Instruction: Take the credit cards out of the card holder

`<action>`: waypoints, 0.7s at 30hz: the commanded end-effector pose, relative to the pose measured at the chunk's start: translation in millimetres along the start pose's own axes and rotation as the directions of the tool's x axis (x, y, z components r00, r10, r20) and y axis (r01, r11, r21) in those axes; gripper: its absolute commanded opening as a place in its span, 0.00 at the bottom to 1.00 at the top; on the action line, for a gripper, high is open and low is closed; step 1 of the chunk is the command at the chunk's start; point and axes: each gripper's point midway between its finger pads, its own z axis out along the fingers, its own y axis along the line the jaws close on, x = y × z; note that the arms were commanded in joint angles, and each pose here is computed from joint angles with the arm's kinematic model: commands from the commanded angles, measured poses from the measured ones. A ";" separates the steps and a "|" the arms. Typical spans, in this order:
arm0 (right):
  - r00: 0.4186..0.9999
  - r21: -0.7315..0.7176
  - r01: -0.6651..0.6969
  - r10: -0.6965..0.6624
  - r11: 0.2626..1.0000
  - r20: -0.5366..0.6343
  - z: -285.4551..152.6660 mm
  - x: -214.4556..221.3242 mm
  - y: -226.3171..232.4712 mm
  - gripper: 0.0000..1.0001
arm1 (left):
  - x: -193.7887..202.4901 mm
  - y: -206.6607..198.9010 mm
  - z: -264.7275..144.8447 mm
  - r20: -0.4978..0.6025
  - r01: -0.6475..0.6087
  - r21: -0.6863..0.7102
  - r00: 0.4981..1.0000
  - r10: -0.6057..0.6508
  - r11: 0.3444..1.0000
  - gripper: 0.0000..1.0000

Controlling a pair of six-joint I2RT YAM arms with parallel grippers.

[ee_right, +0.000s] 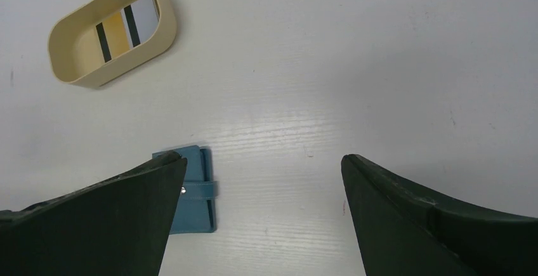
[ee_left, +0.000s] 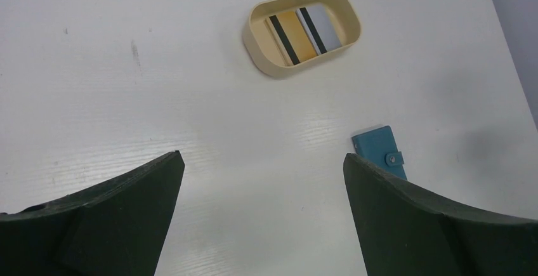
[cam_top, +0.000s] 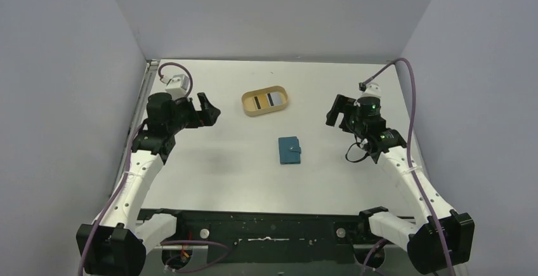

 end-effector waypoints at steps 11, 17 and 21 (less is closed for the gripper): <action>0.986 -0.209 0.161 -0.167 0.965 -0.012 5.5 3.1 39.2 1.00 | 0.7 -20.2 0.1 -0.011 0.081 0.149 0.997 -0.080 0.986 0.97; 0.894 -0.198 0.408 -0.434 0.891 -0.111 24.4 44.5 68.4 0.93 | 13.1 -68.7 -5.7 -0.221 0.173 0.485 0.973 -0.071 0.857 0.97; 0.806 -0.218 0.522 -0.560 0.825 -0.191 45.2 76.4 88.5 0.79 | 20.1 -62.2 -2.5 -0.247 0.177 0.437 0.966 -0.071 0.882 0.97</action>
